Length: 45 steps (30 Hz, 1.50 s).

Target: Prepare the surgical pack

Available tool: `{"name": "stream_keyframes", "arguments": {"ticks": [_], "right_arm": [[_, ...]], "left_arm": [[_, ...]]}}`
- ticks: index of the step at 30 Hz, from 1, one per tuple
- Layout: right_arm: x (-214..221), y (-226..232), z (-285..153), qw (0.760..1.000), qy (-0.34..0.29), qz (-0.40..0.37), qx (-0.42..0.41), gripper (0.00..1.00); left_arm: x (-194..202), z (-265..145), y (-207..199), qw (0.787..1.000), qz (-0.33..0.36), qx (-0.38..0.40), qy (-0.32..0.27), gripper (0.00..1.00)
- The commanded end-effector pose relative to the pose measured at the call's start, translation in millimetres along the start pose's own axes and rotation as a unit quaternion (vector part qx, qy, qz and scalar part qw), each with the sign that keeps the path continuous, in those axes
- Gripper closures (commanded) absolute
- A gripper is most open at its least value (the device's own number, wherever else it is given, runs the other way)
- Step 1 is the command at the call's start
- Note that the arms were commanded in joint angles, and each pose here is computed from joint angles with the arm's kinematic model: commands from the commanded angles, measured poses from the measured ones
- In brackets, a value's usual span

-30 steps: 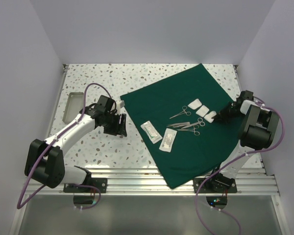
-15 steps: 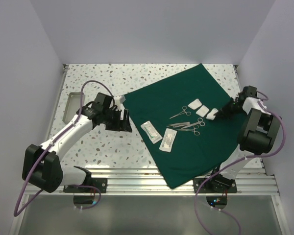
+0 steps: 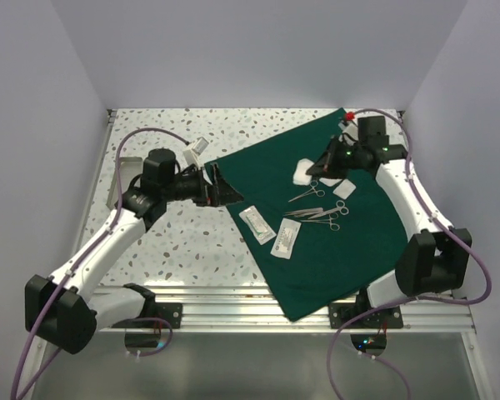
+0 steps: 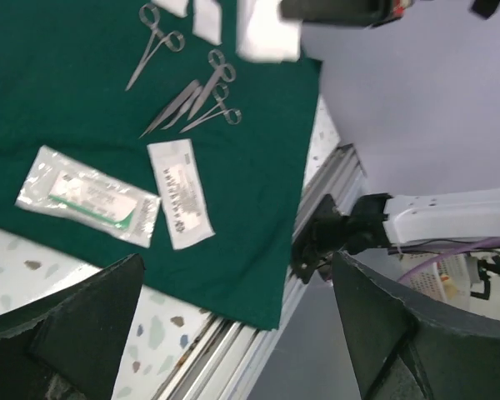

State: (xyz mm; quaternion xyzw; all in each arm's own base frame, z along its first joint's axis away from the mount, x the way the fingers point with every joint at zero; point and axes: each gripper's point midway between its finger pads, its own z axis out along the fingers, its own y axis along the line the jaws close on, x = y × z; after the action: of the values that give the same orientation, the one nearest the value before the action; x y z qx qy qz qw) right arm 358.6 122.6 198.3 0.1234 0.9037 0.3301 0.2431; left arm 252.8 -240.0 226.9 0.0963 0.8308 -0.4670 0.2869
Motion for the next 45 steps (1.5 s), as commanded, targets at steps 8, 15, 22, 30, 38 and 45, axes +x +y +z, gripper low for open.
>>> {"name": "stream_keyframes", "arguments": {"ticks": [8, 15, 22, 30, 38, 45], "right_arm": [[132.6, 182.9, -48.6, 0.945, 0.163, -0.098, -0.267, 1.0], [168.3, 203.2, -64.8, 0.929, 0.192, -0.115, -0.296, 1.0], [182.9, 202.7, -63.7, 0.923, 0.208, -0.117, -0.302, 1.0], [183.5, 210.4, -60.6, 0.92, 0.212, -0.125, -0.305, 1.0], [187.9, 210.2, -48.3, 0.918, 0.225, -0.131, -0.301, 1.0], [186.4, 213.5, -44.7, 0.917, 0.225, -0.132, -0.303, 1.0]], "left_arm": [[-11.4, -35.0, -70.2, 0.982, 0.049, 0.155, -0.098, 0.0], [3.7, -44.3, -77.3, 0.978, 0.061, 0.177, -0.096, 0.0], [14.4, -52.4, -90.7, 0.968, 0.058, 0.227, -0.087, 0.0], [24.4, -50.7, -90.5, 0.967, 0.048, 0.243, -0.064, 0.01], [27.5, -48.8, -94.4, 0.964, 0.034, 0.26, -0.049, 0.06], [33.5, -42.9, -85.9, 0.967, 0.019, 0.251, -0.034, 0.11]]}}
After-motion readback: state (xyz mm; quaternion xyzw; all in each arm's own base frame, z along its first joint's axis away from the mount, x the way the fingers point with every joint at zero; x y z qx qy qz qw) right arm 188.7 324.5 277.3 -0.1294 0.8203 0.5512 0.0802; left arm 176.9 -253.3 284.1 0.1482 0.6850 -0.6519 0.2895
